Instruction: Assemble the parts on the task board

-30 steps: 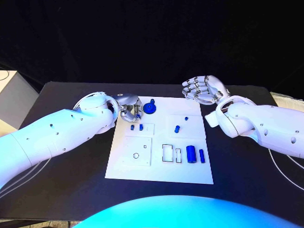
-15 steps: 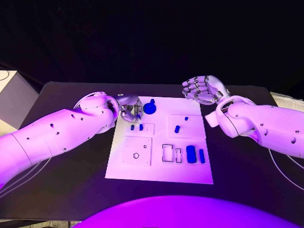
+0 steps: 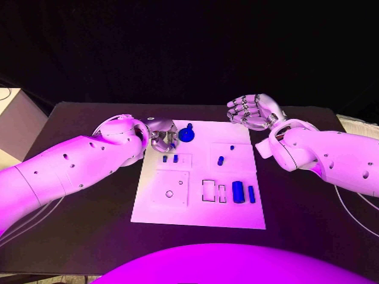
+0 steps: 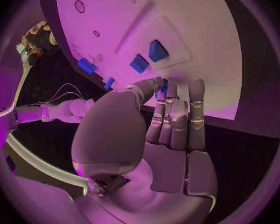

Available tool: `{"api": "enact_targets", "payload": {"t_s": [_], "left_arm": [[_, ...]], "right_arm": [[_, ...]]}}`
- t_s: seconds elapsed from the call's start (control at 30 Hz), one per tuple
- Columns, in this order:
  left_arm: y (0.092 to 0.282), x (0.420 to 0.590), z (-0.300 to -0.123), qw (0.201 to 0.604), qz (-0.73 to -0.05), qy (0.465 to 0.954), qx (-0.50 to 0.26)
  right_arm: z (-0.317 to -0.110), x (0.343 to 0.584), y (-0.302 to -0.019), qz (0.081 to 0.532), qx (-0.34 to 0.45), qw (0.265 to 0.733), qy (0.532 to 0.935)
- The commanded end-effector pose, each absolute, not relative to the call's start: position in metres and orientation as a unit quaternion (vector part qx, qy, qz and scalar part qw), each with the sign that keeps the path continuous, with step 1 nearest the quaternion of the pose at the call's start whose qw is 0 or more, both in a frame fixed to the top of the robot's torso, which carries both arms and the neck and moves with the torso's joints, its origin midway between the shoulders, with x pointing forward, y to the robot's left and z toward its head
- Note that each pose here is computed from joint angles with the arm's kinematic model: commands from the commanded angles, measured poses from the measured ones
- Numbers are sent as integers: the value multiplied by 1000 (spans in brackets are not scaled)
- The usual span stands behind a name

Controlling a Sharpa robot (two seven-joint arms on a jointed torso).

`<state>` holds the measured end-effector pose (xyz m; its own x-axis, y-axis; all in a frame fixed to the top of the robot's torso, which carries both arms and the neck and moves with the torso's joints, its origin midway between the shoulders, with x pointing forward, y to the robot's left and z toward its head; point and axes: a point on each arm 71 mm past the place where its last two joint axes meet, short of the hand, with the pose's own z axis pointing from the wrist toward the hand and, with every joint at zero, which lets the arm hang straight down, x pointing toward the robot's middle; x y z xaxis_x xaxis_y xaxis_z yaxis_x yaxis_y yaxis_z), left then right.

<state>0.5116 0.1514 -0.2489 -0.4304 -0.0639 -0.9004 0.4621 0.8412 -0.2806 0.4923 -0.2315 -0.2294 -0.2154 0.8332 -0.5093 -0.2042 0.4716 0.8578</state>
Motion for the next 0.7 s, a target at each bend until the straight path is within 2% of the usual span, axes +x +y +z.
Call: {"api": "enact_targets", "payload": {"t_s": [0.03,0.7], "left_arm": [[150,509,-255,504,-249,817,129],[153,509,-257,503,-244,819,130]], "right_arm": [[-229,492,-230,457,241,572,636],[-229,491,-231,457,241,572,637]]}}
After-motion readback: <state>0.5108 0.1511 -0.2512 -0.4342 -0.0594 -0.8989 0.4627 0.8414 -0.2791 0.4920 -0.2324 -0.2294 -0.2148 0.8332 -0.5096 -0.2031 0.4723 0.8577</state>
